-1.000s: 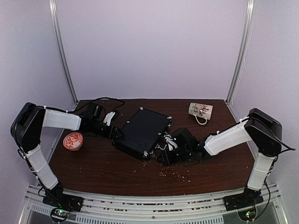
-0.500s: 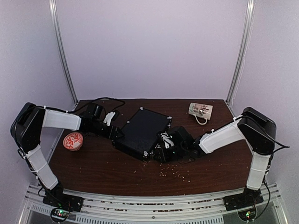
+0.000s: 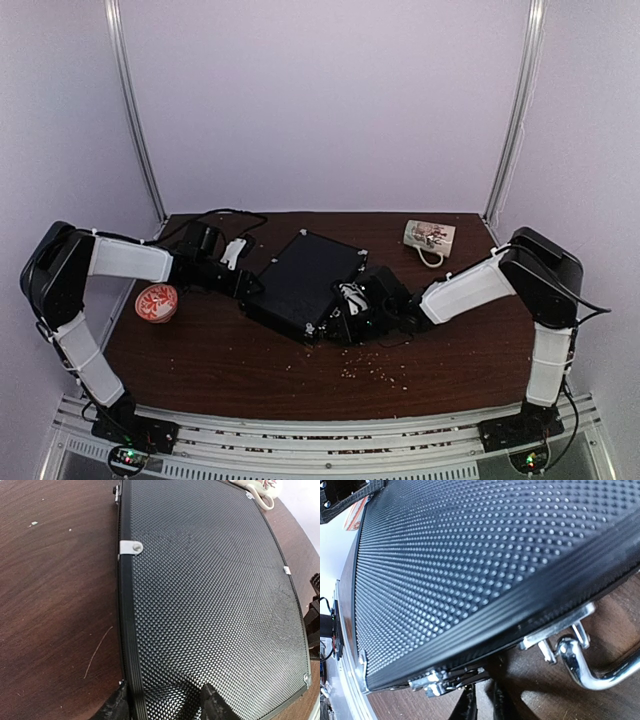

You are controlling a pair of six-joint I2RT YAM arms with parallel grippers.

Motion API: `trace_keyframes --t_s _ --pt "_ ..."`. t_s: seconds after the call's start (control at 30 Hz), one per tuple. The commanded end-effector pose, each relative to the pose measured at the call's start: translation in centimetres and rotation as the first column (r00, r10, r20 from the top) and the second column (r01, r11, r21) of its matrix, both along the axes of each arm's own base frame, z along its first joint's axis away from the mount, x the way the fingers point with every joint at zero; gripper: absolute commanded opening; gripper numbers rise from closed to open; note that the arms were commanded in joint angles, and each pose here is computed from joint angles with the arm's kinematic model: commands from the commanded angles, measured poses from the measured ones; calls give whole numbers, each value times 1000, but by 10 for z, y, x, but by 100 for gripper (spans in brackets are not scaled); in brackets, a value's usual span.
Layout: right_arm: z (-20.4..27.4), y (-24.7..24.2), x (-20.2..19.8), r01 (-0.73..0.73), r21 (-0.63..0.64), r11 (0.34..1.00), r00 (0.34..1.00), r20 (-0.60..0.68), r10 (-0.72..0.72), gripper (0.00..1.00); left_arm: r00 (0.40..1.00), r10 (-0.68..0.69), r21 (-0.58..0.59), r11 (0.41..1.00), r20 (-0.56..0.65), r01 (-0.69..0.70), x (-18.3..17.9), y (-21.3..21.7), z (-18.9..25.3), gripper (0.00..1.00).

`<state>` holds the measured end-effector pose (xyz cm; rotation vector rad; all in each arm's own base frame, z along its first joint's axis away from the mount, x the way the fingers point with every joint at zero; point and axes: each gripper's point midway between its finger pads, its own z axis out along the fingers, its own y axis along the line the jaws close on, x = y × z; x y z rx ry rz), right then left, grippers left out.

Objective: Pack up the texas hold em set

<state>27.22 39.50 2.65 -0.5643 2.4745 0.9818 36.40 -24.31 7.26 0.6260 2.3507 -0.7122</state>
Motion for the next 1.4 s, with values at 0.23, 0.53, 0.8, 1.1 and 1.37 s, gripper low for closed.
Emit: trace_keyframes --t_s 0.23,0.53,0.8,1.1,1.37 --pt "-22 -5 21 36 -58 998 999 32 -34 10 978 -182 -86 981 -104 173 -57 -39 -10 45" --pt "0 -29 20 78 -90 993 989 130 -66 26 995 -44 -57 997 87 49 -31 -23 37 55" --pt "63 -79 30 217 -135 967 928 335 -161 65 921 161 -102 986 354 -133 -3 10 121 78" --pt "119 -225 97 586 -9 810 706 496 -505 87 758 549 -280 834 352 -475 41 160 127 82" --pt "162 -412 88 889 198 412 209 626 -751 89 385 794 -325 561 471 -761 2 300 125 86"
